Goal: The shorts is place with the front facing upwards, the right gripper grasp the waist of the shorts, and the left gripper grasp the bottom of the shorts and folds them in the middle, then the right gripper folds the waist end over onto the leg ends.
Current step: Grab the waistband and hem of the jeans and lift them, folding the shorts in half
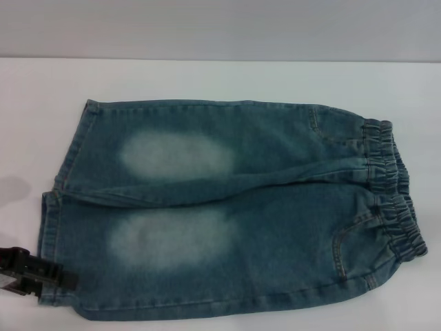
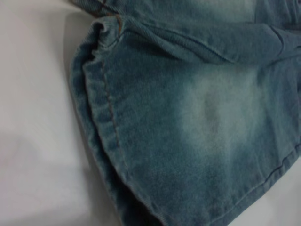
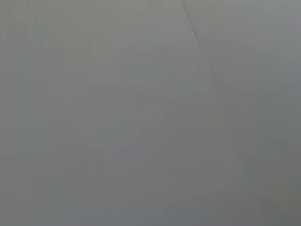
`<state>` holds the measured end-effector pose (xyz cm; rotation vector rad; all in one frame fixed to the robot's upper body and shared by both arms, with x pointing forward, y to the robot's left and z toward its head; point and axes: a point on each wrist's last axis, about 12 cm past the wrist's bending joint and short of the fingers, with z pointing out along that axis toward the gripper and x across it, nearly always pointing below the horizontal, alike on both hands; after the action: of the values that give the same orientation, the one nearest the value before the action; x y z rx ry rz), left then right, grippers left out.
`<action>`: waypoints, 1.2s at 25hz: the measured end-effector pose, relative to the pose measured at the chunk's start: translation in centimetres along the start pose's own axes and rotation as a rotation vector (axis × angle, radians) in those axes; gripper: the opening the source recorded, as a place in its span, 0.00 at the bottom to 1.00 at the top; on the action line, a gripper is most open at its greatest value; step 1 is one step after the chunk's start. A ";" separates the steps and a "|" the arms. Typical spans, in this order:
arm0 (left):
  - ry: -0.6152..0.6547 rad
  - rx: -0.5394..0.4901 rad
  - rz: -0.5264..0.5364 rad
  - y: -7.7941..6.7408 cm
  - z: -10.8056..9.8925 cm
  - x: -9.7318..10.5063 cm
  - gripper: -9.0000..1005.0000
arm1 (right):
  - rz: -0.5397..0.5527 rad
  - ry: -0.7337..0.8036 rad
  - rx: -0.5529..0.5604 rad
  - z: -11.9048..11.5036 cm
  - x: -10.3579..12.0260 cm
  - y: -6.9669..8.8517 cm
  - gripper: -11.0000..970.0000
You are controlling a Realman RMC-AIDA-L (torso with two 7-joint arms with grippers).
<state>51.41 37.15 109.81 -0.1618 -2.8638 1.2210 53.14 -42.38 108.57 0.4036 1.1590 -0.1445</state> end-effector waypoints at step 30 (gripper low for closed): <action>-0.021 -0.076 0.003 -0.4 -0.2 -1.8 0.06 | -0.001 -0.001 0.014 0.2 -0.2 -0.4 0.75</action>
<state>53.13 36.80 110.25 -0.1553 -2.9310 1.1212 53.08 -42.85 108.67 0.4158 1.1572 -0.1538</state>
